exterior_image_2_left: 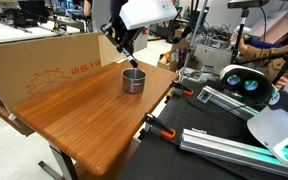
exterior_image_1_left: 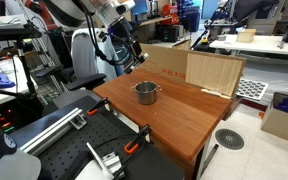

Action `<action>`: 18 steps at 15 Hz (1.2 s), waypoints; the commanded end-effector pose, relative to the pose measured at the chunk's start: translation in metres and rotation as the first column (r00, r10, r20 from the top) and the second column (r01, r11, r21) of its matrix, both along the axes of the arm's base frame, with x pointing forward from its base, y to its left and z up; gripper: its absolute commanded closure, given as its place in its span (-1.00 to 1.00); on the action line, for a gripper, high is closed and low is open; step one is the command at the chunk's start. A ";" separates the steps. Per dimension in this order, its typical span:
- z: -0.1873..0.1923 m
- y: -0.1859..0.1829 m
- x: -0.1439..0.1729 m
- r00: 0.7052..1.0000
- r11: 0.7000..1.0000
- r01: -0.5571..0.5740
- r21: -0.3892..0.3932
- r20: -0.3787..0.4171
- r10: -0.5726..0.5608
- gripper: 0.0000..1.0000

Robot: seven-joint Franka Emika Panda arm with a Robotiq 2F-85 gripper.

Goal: Put the black marker inside the silver pot

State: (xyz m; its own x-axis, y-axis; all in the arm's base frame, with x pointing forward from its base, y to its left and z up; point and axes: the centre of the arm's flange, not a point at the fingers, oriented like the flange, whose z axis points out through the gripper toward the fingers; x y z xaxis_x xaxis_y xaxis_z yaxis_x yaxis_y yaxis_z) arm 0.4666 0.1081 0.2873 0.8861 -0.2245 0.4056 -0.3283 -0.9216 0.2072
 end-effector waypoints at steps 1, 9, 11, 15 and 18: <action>-0.002 -0.015 -0.011 0.999 1.000 0.026 -0.004 0.037 -0.026 0.90; -0.020 -0.060 -0.011 0.994 0.994 0.105 -0.027 0.025 -0.105 0.90; -0.022 -0.065 -0.008 0.993 0.993 0.116 -0.026 0.030 -0.116 0.90; -0.026 -0.064 -0.002 0.990 0.991 0.128 -0.041 0.055 -0.126 0.90; -0.035 -0.060 0.002 0.989 0.989 0.135 -0.061 0.072 -0.131 0.90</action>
